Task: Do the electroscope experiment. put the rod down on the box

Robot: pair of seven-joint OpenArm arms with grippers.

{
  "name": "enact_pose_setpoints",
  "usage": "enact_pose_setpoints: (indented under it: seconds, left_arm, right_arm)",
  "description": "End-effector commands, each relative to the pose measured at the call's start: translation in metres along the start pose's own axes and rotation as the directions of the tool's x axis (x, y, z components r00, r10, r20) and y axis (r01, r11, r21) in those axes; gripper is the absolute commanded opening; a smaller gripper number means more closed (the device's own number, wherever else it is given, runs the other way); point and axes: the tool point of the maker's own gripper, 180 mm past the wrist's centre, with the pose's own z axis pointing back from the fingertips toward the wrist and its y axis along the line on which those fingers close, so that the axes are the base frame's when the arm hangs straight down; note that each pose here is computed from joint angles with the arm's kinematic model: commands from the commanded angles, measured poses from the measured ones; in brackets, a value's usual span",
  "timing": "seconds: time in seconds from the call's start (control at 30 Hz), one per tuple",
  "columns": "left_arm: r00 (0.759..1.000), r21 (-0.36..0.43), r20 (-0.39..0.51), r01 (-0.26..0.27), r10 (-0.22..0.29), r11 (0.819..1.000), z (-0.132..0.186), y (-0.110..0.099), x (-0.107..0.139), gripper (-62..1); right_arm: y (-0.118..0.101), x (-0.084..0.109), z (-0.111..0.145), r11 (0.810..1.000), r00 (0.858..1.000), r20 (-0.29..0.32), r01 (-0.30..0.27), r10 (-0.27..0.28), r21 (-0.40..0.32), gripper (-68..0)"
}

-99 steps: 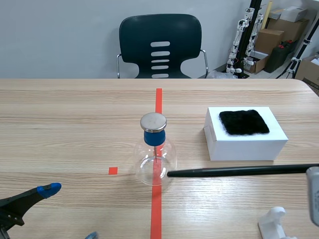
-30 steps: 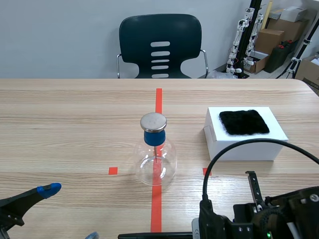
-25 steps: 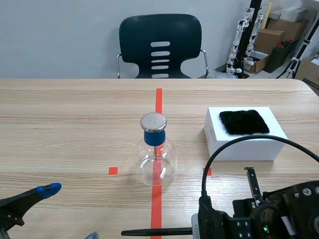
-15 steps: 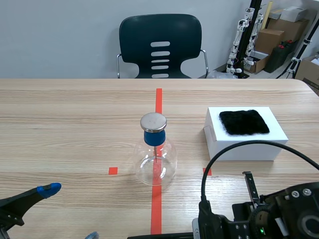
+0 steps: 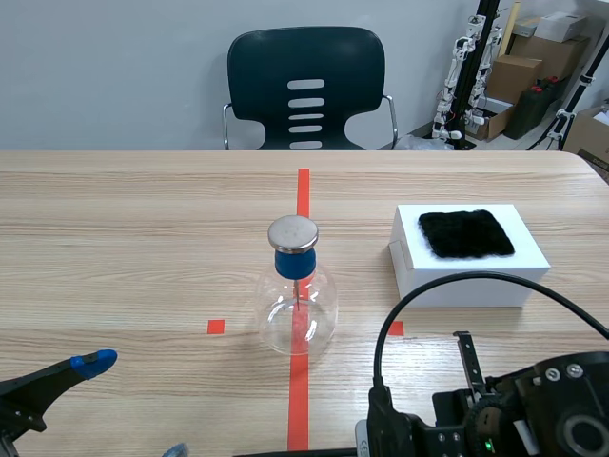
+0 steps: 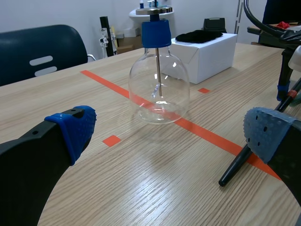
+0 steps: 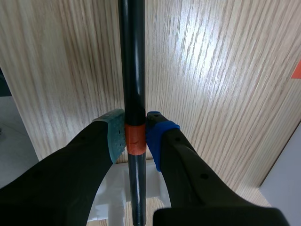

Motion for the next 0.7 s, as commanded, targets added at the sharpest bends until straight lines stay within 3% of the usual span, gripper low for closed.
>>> enact_pose_setpoints:
  seconds: [0.0, 0.13, 0.33, 0.53, 0.6, 0.67]
  left_arm:
    - [1.0, 0.001, 0.023, 0.006, -0.006, 1.0, -0.0013, 0.0036, 0.0048, 1.4]
    - [1.0, 0.001, 0.023, 0.006, -0.006, 1.0, -0.0013, 0.0036, 0.0048, 1.4]
    - [1.0, 0.001, 0.023, 0.006, -0.006, 1.0, -0.0013, 0.0036, 0.0048, 1.4]
    - [1.0, 0.001, 0.023, 0.006, -0.006, 1.0, -0.0013, 0.0036, 0.0048, 1.4]
    - [1.0, 0.001, 0.023, 0.006, -0.006, 1.0, -0.0013, 0.0036, 0.0048, 1.4]
    - [1.0, 0.001, 0.023, 0.006, -0.006, 1.0, -0.0013, 0.0036, 0.0048, 1.4]
  right_arm:
    - [-0.0045, -0.0014, 0.0021, 1.0, 1.0, -0.002, -0.011, 0.011, -0.008, -57.1]
    - [-0.0045, -0.0013, 0.0021, 1.0, 1.0, -0.002, -0.011, 0.011, -0.008, -39.4]
    - [-0.0045, -0.0013, 0.0021, 1.0, 1.0, -0.002, -0.011, 0.011, -0.008, -27.3]
    - [-0.0045, 0.0, 0.0021, 1.0, 1.0, 0.005, -0.011, 0.011, -0.008, -4.2]
    - [-0.0046, 0.0001, 0.0022, 1.0, 1.0, 0.006, -0.011, 0.011, -0.009, 0.4]
    - [-0.0046, 0.0001, 0.0022, 1.0, 1.0, 0.005, -0.011, 0.011, -0.009, 0.4]
